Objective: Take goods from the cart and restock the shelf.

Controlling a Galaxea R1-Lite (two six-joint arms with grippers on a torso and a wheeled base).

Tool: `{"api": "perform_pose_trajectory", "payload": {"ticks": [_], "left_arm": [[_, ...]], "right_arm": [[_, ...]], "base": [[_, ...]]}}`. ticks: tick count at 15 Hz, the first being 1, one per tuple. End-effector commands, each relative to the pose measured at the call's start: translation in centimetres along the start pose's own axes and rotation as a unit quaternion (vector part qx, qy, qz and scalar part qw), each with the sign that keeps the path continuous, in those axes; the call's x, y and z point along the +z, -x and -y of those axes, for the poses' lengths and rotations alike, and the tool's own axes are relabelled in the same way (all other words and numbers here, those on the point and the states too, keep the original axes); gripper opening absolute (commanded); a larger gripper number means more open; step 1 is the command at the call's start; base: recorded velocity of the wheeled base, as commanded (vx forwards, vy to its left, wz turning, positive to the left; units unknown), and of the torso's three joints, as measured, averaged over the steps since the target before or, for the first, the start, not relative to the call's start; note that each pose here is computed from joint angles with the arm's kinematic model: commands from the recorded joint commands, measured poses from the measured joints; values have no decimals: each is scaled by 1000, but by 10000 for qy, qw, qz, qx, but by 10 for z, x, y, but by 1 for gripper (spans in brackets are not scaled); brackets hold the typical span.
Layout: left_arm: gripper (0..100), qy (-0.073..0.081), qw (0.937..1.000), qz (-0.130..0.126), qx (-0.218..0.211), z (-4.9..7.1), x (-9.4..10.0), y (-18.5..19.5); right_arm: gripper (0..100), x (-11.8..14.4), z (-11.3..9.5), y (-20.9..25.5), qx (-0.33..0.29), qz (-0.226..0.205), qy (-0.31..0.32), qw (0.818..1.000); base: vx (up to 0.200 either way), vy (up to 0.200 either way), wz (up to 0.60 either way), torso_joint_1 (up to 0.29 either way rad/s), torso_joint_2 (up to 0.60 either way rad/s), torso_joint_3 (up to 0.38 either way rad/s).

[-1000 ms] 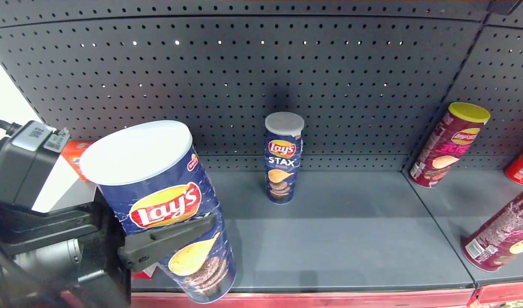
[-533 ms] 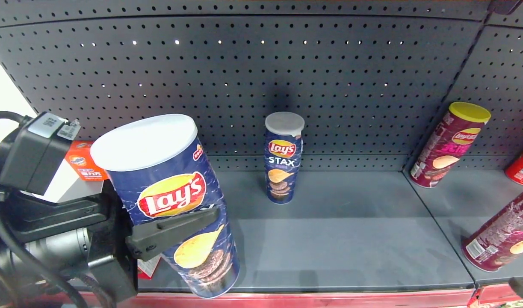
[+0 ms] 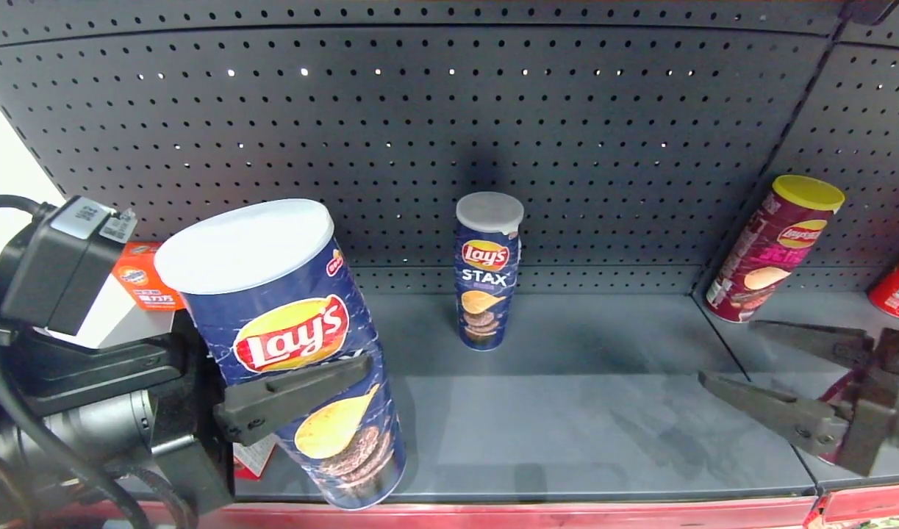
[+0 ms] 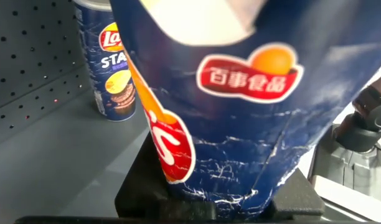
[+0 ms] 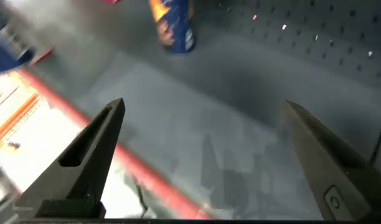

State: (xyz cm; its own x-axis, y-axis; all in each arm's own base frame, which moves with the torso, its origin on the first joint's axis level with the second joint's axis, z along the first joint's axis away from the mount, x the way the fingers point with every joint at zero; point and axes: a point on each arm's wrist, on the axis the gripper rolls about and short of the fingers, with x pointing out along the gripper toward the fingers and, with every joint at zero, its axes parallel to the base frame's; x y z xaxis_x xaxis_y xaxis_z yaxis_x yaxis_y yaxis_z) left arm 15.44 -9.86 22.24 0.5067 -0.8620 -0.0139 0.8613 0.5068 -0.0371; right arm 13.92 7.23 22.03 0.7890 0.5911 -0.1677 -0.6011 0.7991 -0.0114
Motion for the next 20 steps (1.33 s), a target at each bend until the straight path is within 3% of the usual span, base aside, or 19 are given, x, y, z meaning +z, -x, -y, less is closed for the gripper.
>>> {"api": "perform_pose_trajectory", "payload": {"ticks": [1, 3, 6, 10, 12, 20], "left_arm": [[0, 7, 10000, -9, 5, 0, -1, 0], [0, 27, 10000, -1, 43, -2, 0, 1], [0, 168, 9998, 20, 49, -2, 1, 1], [0, 206, 9998, 15, -35, -2, 1, 1], [0, 210, 9998, 9, -35, -2, 1, 1], [0, 290, 9996, 41, -44, -3, 3, -2]], "right_arm": [[100, 3, 13, -49, 156, -252, -85, 9995], [100, 18, 30, -78, 455, 19, 209, 9987], [100, 34, 36, -109, 1077, 249, 548, 9924], [100, 41, 44, -148, 2089, 506, 974, 9717], [100, 38, 48, -173, 2900, 913, 1178, 9453], [100, 12, 64, -238, 3001, 886, 1138, 9429]], "base": [[0, 0, 0, 0, 0, 0], [0, 0, 0, 0, 0, 0], [0, 0, 0, 0, 0, 0], [0, 0, 0, 0, 0, 0], [0, 0, 0, 0, 0, 0], [0, 0, 0, 0, 0, 0]]}}
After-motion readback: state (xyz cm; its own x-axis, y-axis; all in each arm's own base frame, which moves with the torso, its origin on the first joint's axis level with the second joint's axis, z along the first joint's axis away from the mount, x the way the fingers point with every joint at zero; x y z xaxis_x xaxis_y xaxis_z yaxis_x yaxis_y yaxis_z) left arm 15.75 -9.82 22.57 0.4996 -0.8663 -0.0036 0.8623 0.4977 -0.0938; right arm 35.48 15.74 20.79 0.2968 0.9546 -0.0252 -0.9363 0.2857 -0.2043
